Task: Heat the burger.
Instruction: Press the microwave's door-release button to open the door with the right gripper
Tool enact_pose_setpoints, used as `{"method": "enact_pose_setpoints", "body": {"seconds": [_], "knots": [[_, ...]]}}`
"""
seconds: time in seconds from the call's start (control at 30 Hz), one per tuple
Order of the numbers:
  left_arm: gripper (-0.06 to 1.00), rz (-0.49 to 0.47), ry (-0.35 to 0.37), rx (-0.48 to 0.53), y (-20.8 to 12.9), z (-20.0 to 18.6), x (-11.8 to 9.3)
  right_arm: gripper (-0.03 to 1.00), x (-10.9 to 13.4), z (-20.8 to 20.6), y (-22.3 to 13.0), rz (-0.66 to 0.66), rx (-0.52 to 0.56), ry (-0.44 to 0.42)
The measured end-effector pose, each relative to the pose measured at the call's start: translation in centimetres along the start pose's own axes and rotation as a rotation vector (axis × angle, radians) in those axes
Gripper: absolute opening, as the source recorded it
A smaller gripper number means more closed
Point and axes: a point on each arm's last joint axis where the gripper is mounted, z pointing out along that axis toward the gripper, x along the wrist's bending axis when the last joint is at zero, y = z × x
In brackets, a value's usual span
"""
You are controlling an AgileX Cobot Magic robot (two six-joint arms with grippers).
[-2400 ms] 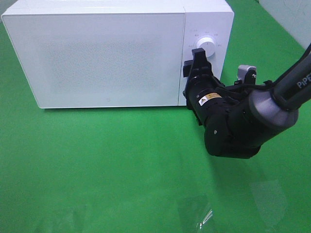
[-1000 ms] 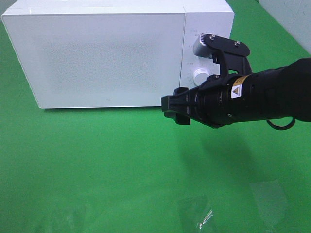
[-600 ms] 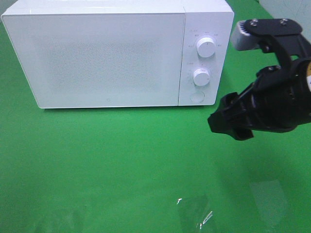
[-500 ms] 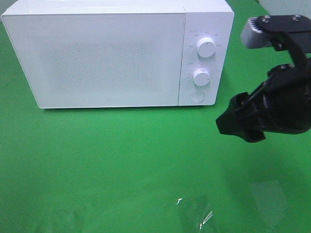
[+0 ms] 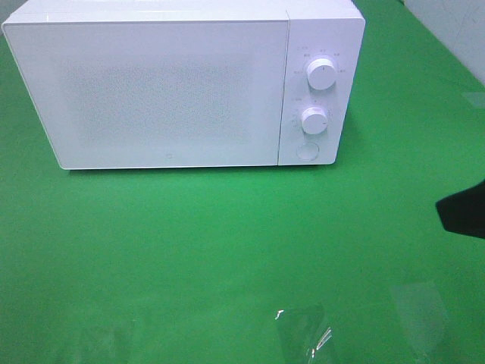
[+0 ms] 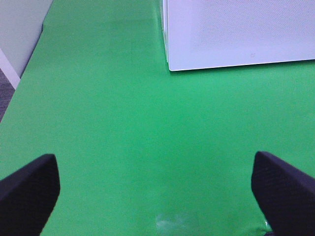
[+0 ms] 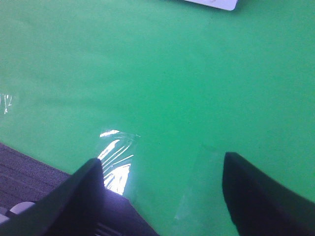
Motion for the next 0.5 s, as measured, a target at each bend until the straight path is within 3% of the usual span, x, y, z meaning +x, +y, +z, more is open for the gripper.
{"method": "enact_pose_setpoints", "body": {"seconds": [0.2,0.27,0.5], "knots": [[0.98,0.000,0.000,0.000,0.0,0.0,0.0,0.65,-1.1,-1.8,-1.6,0.028,-0.068,-0.028],[0.98,0.000,0.000,0.000,0.0,0.0,0.0,0.65,-2.4,-3.0,-3.0,0.108,-0.102,-0.108],[0.98,0.000,0.000,0.000,0.0,0.0,0.0,0.65,-3.5,-5.8,-4.7,0.164,-0.208,-0.218]]}}
